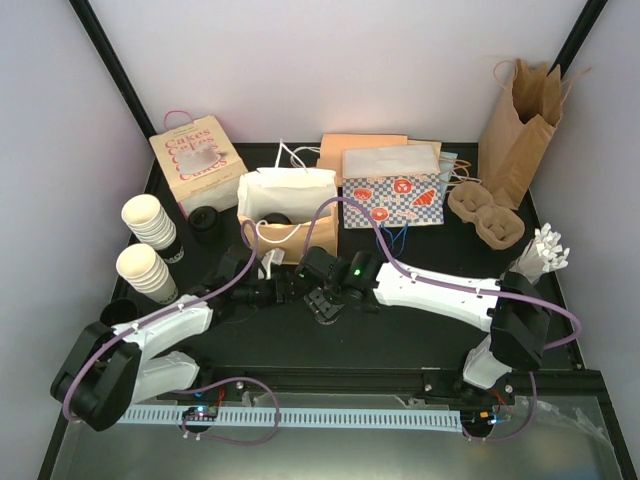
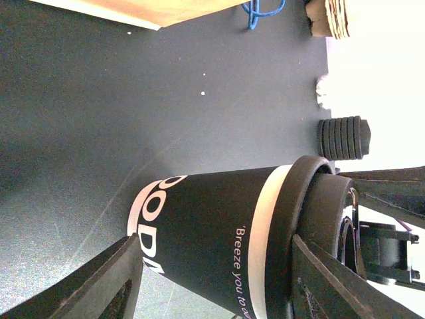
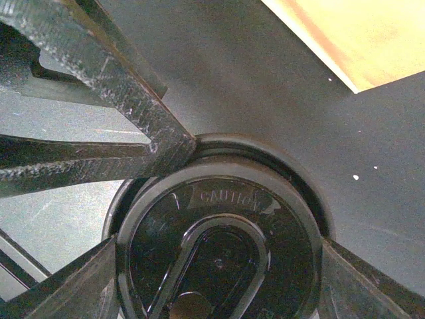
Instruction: Pack the takeout coffee
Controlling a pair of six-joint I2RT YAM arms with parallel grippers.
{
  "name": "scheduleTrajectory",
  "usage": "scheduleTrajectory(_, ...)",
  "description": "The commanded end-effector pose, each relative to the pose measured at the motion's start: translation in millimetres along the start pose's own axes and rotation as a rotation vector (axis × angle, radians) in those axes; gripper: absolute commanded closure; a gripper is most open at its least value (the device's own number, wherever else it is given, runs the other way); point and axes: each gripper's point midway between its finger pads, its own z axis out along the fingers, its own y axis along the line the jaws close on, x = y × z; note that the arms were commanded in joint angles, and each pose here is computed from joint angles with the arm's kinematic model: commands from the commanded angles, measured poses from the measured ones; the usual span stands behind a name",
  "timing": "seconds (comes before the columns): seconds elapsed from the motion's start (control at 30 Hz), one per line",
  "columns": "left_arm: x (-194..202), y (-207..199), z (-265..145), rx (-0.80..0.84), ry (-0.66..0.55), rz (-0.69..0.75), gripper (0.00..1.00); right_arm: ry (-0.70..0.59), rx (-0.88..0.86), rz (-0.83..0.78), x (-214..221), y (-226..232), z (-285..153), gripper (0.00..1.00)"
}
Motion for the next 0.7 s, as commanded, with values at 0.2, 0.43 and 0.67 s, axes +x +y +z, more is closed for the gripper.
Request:
scheduleTrajectory(0.2, 56.0, 63.1, 6.9, -0.209, 0.121, -0.158, 0.4, 0.374, -0.116, -0.056, 87.0, 27.0, 42.5, 0.28)
scheduleTrajectory(0.43, 62.0, 58.2, 11.5, -0.191, 0.121, -0.17, 0.42, 0.376, -0.123, -0.043, 85.6, 28.0, 41.1, 0.28)
scheduleTrajectory(0.67, 55.4, 38.6, 2.5, -0.16, 0.056, -0.15, 0.42, 0.299, -0.061, -0.072, 72.0, 13.5, 25.3, 0.29)
